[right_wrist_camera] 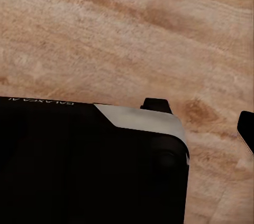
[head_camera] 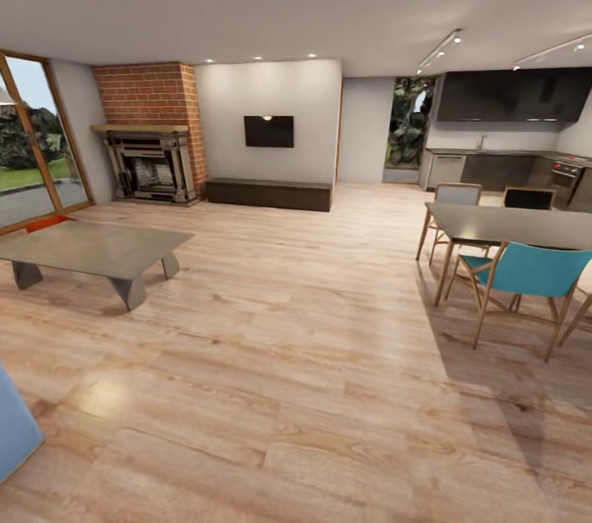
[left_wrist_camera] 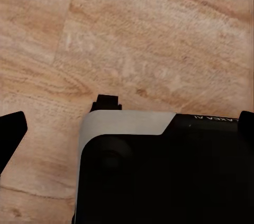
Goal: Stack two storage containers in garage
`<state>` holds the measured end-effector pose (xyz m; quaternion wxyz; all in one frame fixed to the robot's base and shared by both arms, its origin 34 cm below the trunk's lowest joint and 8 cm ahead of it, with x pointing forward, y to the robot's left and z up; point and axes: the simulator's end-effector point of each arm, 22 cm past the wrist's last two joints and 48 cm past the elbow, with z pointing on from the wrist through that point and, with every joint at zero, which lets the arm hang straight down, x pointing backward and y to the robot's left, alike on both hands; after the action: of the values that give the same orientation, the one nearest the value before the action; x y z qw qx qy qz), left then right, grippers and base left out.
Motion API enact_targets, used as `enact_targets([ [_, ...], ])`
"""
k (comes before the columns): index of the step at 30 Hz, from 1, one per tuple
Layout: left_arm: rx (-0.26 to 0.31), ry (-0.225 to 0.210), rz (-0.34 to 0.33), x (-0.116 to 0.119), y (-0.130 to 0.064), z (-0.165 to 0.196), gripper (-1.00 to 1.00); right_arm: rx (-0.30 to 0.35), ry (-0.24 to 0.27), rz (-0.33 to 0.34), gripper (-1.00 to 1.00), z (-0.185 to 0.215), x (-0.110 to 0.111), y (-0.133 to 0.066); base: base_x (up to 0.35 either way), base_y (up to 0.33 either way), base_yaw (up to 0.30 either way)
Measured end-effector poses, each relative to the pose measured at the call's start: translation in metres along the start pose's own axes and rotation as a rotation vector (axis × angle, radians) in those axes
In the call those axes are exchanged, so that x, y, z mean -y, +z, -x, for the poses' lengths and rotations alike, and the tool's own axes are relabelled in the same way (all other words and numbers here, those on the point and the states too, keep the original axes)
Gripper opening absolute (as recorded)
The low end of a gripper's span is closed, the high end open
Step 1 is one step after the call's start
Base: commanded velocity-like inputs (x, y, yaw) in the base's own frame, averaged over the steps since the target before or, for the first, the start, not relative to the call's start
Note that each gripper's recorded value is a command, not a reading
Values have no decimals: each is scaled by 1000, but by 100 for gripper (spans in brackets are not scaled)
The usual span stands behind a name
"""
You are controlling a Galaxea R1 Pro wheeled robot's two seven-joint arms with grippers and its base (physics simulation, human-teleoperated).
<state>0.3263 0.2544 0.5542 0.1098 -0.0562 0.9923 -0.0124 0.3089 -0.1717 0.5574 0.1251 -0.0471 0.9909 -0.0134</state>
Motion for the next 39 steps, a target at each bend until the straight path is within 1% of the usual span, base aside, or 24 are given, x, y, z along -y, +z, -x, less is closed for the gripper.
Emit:
enact_targets([
  [39, -1, 0, 0, 0, 0, 0, 100, 0, 0, 0, 100, 0, 0, 0, 322, 0, 0],
])
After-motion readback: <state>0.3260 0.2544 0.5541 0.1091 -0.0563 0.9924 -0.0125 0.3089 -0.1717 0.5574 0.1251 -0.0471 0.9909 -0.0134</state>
